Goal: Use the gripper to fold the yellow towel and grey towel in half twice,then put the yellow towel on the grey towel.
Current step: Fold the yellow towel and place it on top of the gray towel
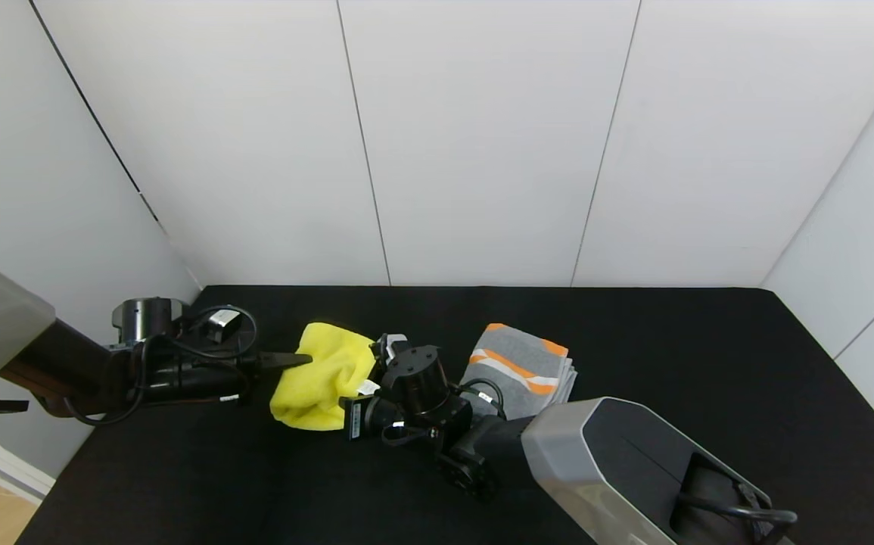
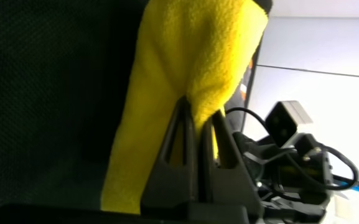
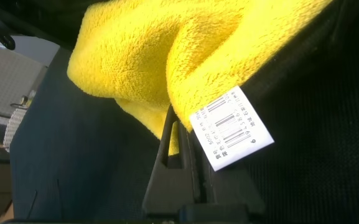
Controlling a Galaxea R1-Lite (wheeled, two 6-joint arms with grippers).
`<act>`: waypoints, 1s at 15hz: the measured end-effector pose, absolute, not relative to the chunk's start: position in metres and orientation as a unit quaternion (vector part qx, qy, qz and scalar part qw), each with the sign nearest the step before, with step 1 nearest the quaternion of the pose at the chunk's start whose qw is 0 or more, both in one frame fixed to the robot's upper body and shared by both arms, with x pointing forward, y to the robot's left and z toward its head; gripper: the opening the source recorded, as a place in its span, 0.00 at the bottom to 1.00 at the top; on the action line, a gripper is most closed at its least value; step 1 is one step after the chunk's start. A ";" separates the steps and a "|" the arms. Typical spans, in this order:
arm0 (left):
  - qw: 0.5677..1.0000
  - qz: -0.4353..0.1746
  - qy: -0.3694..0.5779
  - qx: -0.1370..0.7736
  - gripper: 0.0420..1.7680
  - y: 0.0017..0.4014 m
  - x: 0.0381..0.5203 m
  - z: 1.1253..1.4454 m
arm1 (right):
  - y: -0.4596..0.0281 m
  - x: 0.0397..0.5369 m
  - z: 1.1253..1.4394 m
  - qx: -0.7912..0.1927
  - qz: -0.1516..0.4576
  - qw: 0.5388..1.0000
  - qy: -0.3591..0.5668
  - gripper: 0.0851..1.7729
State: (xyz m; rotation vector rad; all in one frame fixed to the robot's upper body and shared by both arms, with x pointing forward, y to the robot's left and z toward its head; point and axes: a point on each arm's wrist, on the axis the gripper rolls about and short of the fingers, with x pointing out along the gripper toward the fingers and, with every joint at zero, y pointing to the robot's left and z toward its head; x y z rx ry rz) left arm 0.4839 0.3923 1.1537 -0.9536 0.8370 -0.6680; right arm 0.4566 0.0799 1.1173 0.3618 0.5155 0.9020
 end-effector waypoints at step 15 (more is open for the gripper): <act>0.774 -0.323 0.345 -0.421 0.05 0.388 0.466 1.213 | 0.061 0.458 1.178 0.163 0.430 0.864 0.206 0.04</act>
